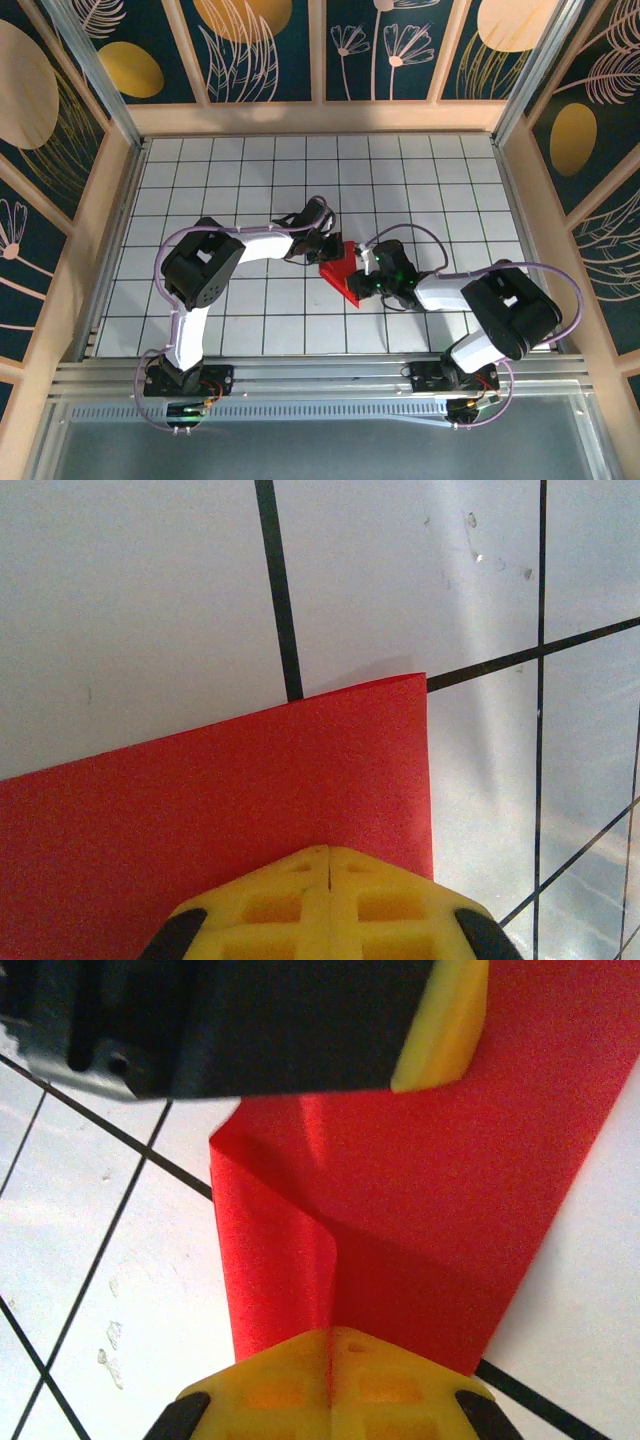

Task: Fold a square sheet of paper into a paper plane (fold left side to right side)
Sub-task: Third fold the triangle at the center of the table.

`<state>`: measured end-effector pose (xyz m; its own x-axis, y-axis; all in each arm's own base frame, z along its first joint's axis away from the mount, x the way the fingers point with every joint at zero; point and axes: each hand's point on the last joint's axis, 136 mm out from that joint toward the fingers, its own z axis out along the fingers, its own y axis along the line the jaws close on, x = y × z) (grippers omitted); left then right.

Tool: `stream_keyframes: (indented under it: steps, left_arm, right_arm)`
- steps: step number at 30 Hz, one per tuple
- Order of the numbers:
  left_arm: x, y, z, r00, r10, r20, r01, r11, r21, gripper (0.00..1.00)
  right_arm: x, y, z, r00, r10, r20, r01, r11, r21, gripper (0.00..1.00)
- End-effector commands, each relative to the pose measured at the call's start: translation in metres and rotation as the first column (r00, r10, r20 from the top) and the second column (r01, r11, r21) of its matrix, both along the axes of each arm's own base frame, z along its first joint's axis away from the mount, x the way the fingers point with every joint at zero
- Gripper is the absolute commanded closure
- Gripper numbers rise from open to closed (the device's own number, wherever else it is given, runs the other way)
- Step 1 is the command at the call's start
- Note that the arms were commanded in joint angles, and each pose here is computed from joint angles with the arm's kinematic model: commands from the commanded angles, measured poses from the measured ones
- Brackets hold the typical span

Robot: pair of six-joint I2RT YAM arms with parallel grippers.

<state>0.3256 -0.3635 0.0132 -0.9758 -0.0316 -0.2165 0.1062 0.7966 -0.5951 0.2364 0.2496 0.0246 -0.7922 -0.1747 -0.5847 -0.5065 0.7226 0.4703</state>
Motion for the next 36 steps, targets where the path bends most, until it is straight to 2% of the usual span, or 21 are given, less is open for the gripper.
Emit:
stream_keyframes:
  steps: [1, 20, 36]
  left_arm:
    - [-0.014, 0.025, -0.044, 0.996, 0.030, -0.081, -0.018, 0.990, 0.137, 1.00]
    - [-0.015, 0.025, -0.045, 0.996, 0.028, -0.081, -0.016, 0.990, 0.138, 1.00]
    - [-0.015, 0.025, -0.045, 0.996, 0.029, -0.082, -0.017, 0.990, 0.138, 1.00]
  right_arm:
    - [0.007, 0.004, 0.005, 1.000, -0.004, 0.018, 0.004, 1.000, -0.004, 1.00]
    - [-0.009, 0.002, 0.002, 1.000, 0.020, -0.016, -0.020, 1.000, 0.011, 1.00]
    - [-0.001, 0.007, -0.001, 1.000, 0.017, -0.011, -0.017, 1.000, 0.005, 1.00]
